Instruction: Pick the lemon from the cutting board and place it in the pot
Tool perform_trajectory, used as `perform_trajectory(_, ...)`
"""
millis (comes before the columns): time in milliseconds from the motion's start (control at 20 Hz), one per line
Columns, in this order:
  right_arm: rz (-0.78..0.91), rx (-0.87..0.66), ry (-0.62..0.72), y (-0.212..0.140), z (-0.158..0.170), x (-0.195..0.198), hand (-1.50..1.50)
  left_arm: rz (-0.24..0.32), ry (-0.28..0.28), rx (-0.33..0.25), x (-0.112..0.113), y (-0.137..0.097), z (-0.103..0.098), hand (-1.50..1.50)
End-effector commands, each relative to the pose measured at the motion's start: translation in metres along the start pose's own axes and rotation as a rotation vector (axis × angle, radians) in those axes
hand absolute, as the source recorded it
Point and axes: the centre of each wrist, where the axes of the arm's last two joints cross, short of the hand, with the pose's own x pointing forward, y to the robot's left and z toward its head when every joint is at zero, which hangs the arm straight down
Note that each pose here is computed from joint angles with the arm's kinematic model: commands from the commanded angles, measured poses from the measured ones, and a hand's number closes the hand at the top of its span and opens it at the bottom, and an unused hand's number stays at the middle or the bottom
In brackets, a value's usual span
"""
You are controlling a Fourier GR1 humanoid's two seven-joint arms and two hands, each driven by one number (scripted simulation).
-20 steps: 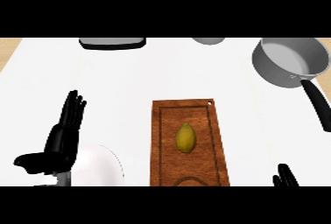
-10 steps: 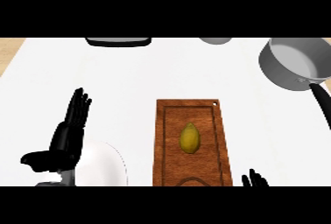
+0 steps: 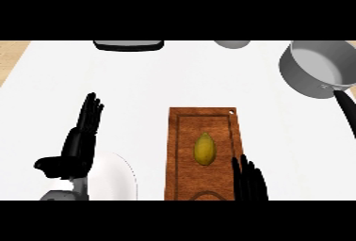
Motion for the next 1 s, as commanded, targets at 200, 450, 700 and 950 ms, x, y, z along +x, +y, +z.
perform_trajectory(200,0.048,0.092,0.06,0.021,-0.058,0.034,-1.5,0.013,0.021,0.006,0.011,0.011,-0.006,0.0)
perform_trajectory(450,0.023,0.09,0.058,0.048,-0.065,0.019,-1.5,0.0,0.011,0.006,0.016,0.004,0.001,0.0)
perform_trajectory(700,0.05,0.073,0.082,0.069,-0.063,0.03,-1.5,-0.006,-0.009,-0.004,0.005,-0.014,0.002,0.0)
perform_trajectory(950,0.049,0.083,0.073,0.057,-0.07,0.025,-1.5,0.028,0.018,0.005,-0.004,0.016,0.01,0.0)
